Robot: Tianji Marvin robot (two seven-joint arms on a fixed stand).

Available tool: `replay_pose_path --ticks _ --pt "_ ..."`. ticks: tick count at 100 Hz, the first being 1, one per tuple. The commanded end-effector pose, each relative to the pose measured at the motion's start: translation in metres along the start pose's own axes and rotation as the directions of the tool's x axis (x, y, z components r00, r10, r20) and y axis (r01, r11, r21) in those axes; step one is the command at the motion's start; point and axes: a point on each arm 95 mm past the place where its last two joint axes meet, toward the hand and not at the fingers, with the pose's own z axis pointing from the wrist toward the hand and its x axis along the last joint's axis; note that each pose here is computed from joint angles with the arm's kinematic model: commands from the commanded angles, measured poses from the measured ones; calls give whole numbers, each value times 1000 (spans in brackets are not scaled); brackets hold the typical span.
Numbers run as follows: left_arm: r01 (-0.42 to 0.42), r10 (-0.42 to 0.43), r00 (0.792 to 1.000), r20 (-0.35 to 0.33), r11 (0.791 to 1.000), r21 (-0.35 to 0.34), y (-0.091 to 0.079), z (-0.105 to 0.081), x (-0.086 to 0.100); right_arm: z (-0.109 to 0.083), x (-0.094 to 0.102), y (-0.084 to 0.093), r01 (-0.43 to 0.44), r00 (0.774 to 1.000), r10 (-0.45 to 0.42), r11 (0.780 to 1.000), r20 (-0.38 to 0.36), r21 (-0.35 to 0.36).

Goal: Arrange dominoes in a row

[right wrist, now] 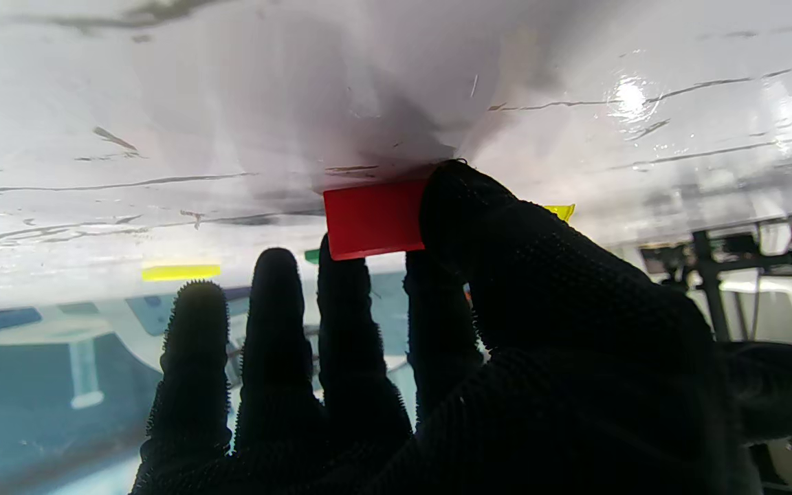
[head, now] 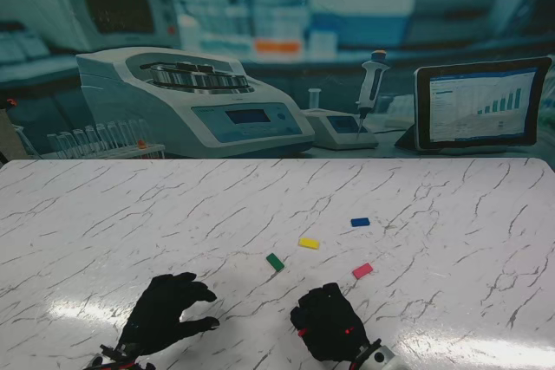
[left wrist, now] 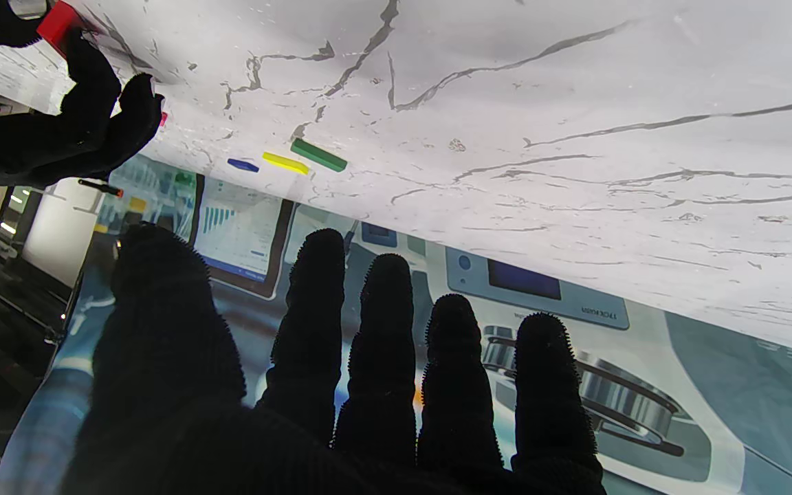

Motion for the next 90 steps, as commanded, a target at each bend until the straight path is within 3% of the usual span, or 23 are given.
replay_pose_path --ticks 1,50,90 --pt "18 -18 1000 -11 1000 -13 4 -2 3 -1 4 -3 -12 1000 12 1000 1 0" --pt "16 -17 1000 -8 1000 -9 5 -2 2 5 5 -1 10 1000 -9 997 10 -72" --pt "11 -11 1000 -9 1000 -4 4 -2 1 8 10 11 11 1000 -8 990 22 -137"
